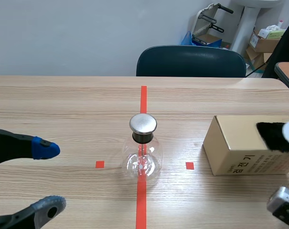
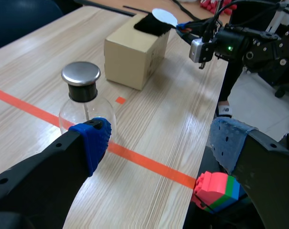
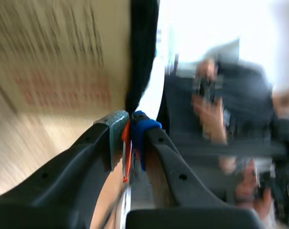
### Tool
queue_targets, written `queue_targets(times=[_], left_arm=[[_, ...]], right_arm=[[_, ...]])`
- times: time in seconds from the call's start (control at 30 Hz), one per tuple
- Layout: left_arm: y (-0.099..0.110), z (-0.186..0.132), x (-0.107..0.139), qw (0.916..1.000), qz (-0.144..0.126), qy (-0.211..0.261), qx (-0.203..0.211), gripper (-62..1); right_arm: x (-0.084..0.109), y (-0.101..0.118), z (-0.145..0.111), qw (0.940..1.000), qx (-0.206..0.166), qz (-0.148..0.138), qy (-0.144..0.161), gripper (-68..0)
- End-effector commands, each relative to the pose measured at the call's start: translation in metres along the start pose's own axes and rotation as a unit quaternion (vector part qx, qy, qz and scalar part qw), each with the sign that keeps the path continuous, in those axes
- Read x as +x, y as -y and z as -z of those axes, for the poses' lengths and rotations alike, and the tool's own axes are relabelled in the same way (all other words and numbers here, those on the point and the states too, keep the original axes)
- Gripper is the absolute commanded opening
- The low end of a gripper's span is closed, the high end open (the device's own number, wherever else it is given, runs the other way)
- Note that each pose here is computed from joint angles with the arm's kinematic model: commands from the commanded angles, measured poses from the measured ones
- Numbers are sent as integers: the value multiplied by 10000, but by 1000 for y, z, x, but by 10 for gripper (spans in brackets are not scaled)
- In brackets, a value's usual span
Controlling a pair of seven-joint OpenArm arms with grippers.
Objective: Do the electroscope experiment
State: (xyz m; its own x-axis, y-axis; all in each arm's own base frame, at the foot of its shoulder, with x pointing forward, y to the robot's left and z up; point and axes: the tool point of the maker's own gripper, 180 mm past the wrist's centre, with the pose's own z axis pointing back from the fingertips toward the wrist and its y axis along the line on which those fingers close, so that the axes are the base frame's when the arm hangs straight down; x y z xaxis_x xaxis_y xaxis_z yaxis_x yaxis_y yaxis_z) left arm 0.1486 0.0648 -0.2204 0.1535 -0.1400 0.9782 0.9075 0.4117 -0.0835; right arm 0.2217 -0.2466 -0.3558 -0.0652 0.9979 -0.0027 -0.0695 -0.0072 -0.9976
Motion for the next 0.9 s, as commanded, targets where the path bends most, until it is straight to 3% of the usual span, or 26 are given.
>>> queue_targets(times=[0.0, 0.07, 0.17, 0.23, 0.27, 0.33, 0.43, 0.5, 0.6, 0.67, 0.73, 0.87], left_arm=[[4, 3, 10, 9998, -45, 199, -60, -153], [4, 3, 10, 9998, -44, 199, -58, -153], [4, 3, 10, 9998, -42, 203, -58, -153], [4, 3, 10, 9998, -42, 203, -58, -153], [4, 3, 10, 9998, -42, 203, -58, -153], [4, 3, 10, 9998, -42, 203, -58, -153], [4, 3, 10, 9998, -42, 205, -58, -153], [4, 3, 10, 9998, -42, 205, -58, -153], [4, 3, 10, 9998, -41, 205, -56, -153], [4, 3, 10, 9998, -41, 207, -56, -153], [3, 3, 10, 9998, -28, 213, -40, -153], [2, 3, 10, 9998, 5, 213, 2, -153]], right_arm=[[13, 10, 3, 9989, -223, -180, 383, -665], [12, 11, 3, 9989, -249, -147, 362, -665], [-20, 11, 2, 9980, -275, -58, -574, -665], [-28, 9, -2, 9966, -226, -85, -784, -665], [-24, 8, -2, 9975, -190, -118, -665, -665], [-4, 7, -1, 9997, -164, -145, -128, -665], [25, 5, -1, 9979, -151, -129, 621, -665], [22, 6, -1, 9984, -175, -95, 527, -665], [-11, 7, -1, 9989, -207, -36, -429, -665], [-20, 6, -4, 9975, -181, -39, -679, -665], [-12, 6, -3, 9988, -162, -72, -462, -665], [23, 7, -2, 9985, -178, -107, 510, -665]])
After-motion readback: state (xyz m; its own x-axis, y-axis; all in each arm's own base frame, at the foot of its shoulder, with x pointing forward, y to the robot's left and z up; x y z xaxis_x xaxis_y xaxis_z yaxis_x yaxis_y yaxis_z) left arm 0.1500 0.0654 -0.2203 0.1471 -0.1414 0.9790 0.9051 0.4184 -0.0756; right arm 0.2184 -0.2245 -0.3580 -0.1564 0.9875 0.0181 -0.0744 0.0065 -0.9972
